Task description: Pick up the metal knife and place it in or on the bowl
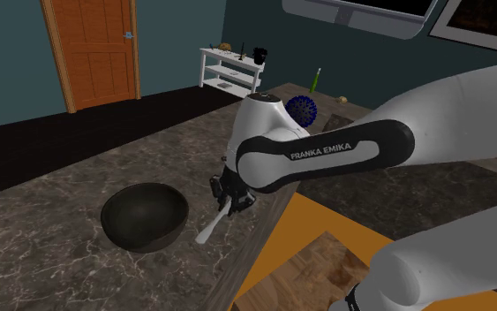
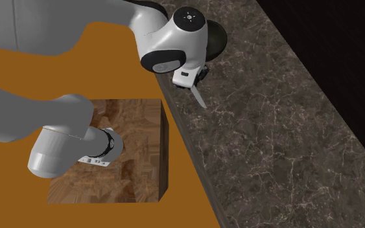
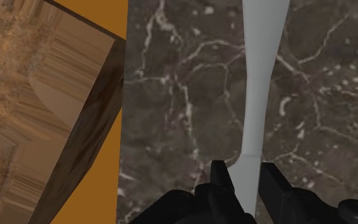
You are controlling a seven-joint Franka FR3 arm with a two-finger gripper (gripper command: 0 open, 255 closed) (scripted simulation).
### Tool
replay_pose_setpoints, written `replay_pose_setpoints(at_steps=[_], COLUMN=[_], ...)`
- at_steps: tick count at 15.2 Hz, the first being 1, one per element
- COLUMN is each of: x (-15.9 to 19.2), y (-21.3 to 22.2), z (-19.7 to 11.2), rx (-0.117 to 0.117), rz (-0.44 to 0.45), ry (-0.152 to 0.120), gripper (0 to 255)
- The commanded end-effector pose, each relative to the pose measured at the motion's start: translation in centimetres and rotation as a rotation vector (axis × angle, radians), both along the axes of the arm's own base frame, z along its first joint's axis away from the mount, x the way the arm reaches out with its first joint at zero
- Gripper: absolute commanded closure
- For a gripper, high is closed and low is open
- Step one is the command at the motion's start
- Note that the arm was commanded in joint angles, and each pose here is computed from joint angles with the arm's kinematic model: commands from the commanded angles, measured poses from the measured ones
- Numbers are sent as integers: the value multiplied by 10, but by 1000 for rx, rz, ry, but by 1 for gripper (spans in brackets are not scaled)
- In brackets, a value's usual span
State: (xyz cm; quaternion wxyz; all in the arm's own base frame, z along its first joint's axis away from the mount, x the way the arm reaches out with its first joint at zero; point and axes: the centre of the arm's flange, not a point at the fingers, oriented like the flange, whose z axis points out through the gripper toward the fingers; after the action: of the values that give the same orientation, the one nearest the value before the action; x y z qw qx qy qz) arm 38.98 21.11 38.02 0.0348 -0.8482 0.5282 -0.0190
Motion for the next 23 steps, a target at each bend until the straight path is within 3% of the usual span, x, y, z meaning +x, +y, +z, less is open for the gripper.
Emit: replay_pose_setpoints(at_steps=[1, 23], x=[0, 0], y=[-1, -1], z=[12, 128], rx=[0, 0], rz=[0, 0], ry=[1, 1], gripper=[255, 255])
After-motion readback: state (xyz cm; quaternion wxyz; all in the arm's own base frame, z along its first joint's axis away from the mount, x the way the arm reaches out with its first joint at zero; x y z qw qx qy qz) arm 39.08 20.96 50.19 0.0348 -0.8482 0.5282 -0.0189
